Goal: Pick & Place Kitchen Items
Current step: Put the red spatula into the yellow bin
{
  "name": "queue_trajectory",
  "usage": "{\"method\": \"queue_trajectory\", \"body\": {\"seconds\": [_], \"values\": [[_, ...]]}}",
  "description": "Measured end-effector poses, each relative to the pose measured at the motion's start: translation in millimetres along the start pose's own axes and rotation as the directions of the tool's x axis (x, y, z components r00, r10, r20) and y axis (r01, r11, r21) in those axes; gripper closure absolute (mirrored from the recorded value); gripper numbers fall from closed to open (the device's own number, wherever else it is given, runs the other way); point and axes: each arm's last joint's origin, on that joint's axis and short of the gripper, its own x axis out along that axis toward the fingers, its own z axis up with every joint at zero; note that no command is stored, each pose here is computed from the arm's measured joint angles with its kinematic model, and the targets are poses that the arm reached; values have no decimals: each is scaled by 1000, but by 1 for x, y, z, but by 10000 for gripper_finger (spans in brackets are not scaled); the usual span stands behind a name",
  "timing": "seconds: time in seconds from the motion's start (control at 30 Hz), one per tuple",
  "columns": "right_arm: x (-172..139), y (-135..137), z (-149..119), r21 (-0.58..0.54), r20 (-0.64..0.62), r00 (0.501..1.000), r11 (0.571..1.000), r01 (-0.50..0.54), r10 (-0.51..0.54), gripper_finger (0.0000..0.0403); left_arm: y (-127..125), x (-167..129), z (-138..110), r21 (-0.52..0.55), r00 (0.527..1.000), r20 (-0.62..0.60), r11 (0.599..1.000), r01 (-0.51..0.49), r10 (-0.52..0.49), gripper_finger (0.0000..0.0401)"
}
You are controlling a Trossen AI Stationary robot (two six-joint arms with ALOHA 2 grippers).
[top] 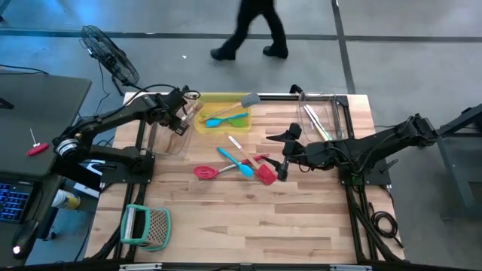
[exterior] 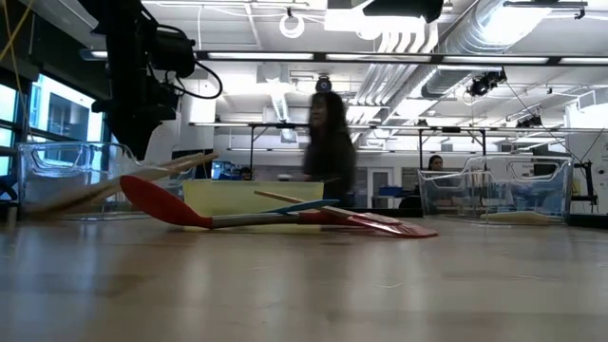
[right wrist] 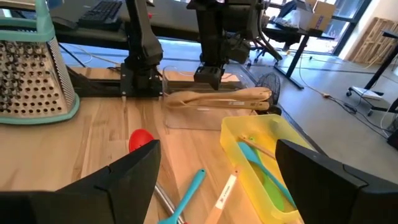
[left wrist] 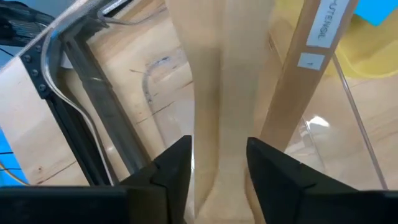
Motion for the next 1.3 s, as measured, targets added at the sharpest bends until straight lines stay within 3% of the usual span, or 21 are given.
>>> {"method": "queue_trajectory", "body": {"seconds": [0.27, 0.5, 0.7, 0.83, 0.93, 1.1, 1.3], "values": [[0, 0, 0, -1, 0, 1000, 1000, 0, 0, 92, 0, 0, 2, -7, 1000, 24, 1000, -12, 12, 208], [0, 0, -1, -11, -14, 1000, 1000, 0, -1, 92, 0, -2, 3, 4, 1000, 16, 1000, 6, -6, 199], [0, 0, -3, -17, -23, 1000, 1000, -1, 1, 92, 1, -20, 12, -3, 995, 27, 996, 94, -94, 198], [1, 0, -7, 18, -64, 996, 998, -68, 69, 92, 1, -37, 20, -14, 979, 37, 980, 199, -199, 198], [3, -4, -14, 84, -138, 982, 989, -118, 129, 92, -3, -48, 25, 10, 940, 57, 941, 337, -337, 198], [12, -15, -27, 210, -262, 956, 974, -78, 133, 92, -21, -62, 28, 91, 832, 93, 836, 540, -547, 198], [38, -11, -51, 226, -379, 911, 971, -78, 162, 92, -45, -74, 27, 211, 756, 134, 764, 610, -641, 198]]}}
